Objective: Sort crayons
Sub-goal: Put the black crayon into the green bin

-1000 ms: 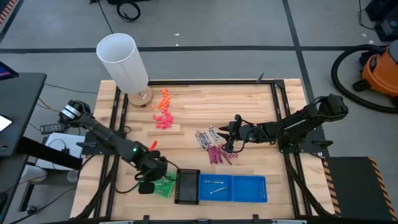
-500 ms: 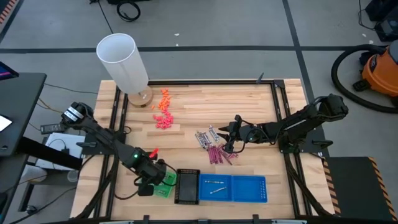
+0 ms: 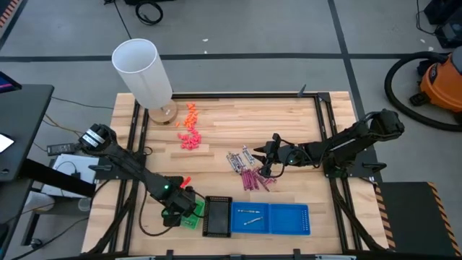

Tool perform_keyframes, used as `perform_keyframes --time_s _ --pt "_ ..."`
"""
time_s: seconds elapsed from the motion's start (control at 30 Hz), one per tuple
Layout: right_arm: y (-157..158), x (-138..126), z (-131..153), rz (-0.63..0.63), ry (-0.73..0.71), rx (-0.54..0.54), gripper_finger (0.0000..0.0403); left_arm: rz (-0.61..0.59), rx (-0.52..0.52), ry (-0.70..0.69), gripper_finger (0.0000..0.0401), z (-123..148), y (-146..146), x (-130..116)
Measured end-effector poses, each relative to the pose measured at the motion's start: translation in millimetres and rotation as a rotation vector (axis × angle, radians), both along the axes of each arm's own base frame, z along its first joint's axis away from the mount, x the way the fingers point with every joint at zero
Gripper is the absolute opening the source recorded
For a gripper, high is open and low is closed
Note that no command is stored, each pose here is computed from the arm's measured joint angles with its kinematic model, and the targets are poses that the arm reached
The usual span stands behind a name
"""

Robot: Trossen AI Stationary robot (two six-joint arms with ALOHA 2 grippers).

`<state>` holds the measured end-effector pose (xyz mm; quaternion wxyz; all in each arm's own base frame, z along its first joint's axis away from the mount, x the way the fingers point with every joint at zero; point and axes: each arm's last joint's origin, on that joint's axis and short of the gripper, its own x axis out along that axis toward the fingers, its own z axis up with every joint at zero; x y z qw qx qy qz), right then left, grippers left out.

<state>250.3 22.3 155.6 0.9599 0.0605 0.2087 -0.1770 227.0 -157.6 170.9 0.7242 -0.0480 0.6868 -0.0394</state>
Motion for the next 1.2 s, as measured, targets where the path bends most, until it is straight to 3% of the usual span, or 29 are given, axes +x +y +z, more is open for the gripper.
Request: perform_keyframes --time_s 0.47,0.9,1.2 --pt "0.0 0.0 0.0 0.0 0.0 0.0 0.0127 0.028 0.009 0.001 0.0139 -0.4 0.5 0.1" --pt "0.0 0.4 0.6 0.0 -0.007 0.0 0.0127 0.087 -0.076 0.055 0.0142 1.4 14.4 8.2" --pt "-0.1 0.2 0.6 -0.003 -0.006 -0.004 0.0127 0.111 -0.07 -0.073 0.0142 26.8 25.4 5.4"
